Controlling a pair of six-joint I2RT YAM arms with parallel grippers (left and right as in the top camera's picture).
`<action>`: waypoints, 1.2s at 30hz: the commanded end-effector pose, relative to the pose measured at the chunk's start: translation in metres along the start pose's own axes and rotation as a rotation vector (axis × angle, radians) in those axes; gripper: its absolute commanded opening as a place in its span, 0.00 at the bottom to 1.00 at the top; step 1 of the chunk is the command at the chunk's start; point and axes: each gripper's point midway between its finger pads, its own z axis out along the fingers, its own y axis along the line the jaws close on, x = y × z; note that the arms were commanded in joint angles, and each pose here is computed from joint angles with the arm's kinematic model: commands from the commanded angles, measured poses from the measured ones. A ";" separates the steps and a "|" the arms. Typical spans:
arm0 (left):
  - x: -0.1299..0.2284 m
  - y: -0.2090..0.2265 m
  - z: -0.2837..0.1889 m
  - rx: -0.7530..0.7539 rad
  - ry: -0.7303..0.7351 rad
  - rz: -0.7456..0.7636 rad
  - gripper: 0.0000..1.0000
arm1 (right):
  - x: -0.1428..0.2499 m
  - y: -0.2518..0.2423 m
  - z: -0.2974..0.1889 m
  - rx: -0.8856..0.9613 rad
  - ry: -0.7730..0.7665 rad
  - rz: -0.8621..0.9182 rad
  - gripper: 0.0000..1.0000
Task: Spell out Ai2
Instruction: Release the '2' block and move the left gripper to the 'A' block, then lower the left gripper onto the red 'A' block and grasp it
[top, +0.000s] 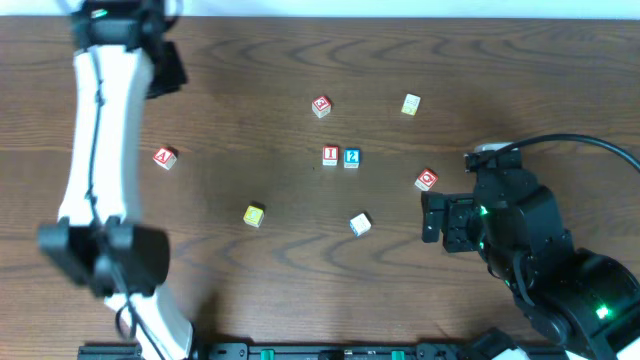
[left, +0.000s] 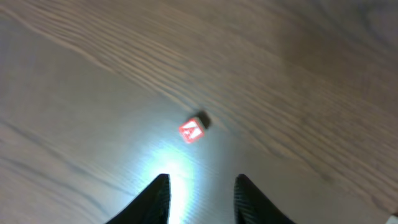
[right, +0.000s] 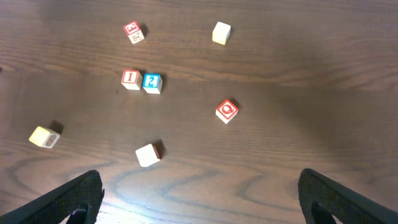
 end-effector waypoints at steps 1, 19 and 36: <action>0.007 0.025 -0.022 0.050 -0.040 -0.001 0.43 | -0.001 -0.003 -0.001 0.015 -0.008 -0.009 0.99; 0.088 0.032 0.061 0.201 0.108 0.396 0.96 | -0.001 -0.003 -0.001 0.015 -0.008 -0.009 0.99; 0.128 0.033 0.140 0.217 0.371 0.668 0.64 | -0.001 -0.004 -0.001 0.015 -0.008 -0.009 0.99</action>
